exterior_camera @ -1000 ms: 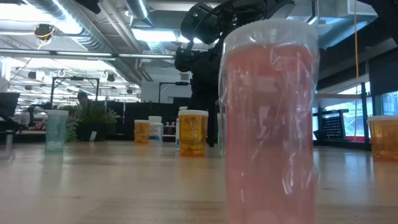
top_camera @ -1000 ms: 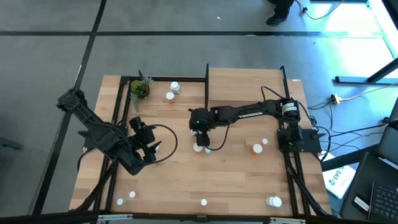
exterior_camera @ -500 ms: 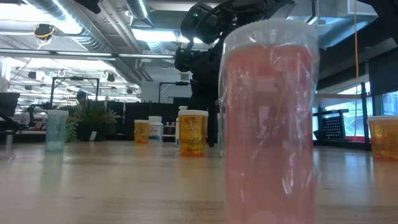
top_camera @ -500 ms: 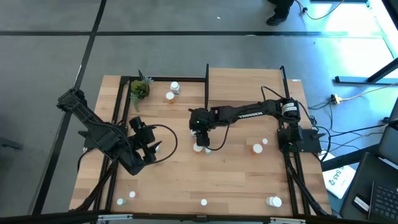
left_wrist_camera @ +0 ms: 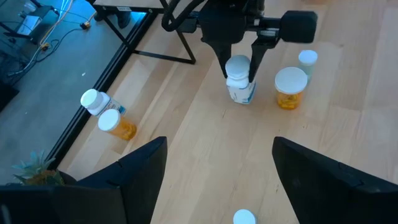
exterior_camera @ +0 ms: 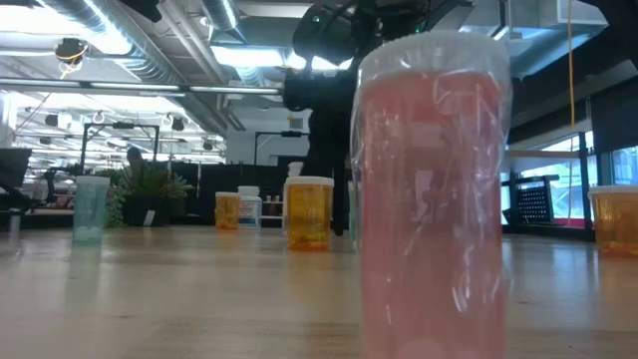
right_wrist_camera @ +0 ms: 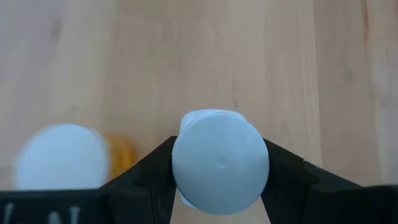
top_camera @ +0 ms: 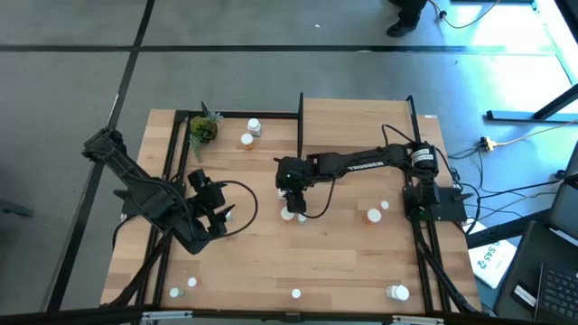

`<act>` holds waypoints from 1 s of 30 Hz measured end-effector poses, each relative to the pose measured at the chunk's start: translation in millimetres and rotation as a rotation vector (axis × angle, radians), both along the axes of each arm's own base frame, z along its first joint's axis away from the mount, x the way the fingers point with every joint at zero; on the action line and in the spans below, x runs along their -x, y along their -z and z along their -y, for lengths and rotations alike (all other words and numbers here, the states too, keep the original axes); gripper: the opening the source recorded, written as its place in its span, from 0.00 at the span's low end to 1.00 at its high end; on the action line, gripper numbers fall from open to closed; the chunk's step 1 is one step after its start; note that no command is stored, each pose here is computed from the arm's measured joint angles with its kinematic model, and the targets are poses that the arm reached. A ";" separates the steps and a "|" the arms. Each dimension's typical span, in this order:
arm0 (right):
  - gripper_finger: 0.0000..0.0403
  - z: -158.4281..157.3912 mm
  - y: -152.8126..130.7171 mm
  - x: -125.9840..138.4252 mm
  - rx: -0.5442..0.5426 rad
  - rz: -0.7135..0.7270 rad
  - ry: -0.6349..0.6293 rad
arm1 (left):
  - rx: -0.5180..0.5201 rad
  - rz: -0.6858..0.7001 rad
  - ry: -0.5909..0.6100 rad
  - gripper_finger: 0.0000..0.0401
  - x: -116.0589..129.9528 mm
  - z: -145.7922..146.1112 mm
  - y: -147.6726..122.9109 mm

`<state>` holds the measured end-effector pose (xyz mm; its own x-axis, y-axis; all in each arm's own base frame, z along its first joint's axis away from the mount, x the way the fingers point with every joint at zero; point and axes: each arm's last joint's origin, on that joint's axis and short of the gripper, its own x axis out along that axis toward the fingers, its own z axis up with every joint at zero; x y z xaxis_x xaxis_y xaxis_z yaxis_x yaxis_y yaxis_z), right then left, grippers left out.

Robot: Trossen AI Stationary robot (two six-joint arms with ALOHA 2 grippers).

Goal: Pick and place medicine bottles onto shelf by color

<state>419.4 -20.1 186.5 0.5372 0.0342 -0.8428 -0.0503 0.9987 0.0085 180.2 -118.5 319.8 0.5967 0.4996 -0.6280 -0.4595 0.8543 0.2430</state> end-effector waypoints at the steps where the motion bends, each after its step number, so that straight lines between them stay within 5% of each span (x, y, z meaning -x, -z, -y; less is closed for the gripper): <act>1: 0.46 -0.3 -2.9 1.7 -0.007 -0.003 -0.004 | 0.000 -0.001 0.000 0.71 0.0 0.0 0.0; 15: 0.46 -5.1 -70.2 30.3 -0.015 0.101 0.002 | 0.007 0.009 0.000 0.71 -0.6 0.5 -0.3; 30: 0.47 -6.8 -175.4 98.7 0.118 0.057 0.148 | 0.043 0.066 -0.041 0.71 -16.0 -8.1 -2.9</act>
<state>320.7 -13.2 361.9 0.5757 -0.1461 -0.8045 0.1006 0.9891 -0.1077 196.2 -110.4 322.7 0.6170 0.4975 -0.6098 -0.5078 0.8436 0.1745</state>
